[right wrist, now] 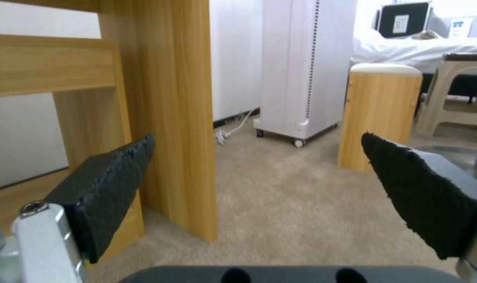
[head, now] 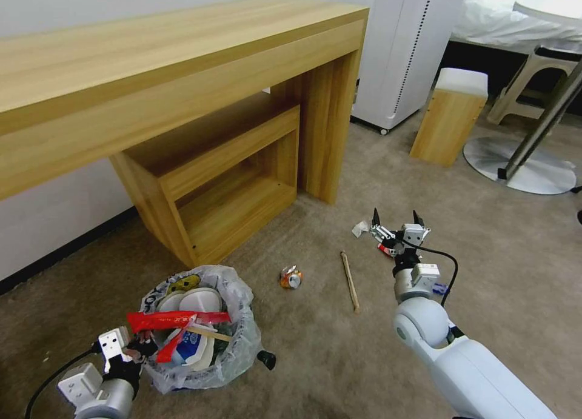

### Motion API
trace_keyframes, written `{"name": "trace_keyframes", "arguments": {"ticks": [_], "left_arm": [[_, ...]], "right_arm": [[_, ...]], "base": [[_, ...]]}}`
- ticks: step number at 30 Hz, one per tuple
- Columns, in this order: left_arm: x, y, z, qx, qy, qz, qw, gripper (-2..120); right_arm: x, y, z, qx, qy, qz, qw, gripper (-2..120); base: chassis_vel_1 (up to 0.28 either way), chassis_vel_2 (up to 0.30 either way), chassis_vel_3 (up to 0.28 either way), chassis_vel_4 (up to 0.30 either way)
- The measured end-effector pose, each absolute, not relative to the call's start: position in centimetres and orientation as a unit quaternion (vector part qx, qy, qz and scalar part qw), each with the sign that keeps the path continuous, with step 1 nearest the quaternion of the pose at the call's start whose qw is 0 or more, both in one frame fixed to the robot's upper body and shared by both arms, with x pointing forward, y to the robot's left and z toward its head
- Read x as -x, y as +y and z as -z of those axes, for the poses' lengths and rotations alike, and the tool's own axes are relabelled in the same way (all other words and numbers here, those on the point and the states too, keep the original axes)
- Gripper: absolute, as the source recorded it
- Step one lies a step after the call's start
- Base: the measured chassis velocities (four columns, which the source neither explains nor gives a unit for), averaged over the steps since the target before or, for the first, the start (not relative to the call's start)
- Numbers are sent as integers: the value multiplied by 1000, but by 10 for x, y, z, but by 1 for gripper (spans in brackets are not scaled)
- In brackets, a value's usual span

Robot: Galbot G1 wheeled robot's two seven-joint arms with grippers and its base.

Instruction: Pick up the trash bin and place the garbage on the floor into it.

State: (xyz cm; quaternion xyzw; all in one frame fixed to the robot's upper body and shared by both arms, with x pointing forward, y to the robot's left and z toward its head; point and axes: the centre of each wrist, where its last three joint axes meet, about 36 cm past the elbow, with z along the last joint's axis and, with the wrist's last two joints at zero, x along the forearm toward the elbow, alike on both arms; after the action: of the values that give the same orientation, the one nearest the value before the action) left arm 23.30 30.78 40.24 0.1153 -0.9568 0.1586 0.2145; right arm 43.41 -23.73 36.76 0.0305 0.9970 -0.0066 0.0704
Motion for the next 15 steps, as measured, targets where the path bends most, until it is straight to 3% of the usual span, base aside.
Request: {"name": "trace_keyframes", "arguments": {"ticks": [15], "left_arm": [[-234, 309, -406, -111, -956, -160, 218, 1]], "right_arm": [[-438, -231, -366, -19, 997, 6, 75, 100]], "base": [[-10, 15, 10, -8]]}}
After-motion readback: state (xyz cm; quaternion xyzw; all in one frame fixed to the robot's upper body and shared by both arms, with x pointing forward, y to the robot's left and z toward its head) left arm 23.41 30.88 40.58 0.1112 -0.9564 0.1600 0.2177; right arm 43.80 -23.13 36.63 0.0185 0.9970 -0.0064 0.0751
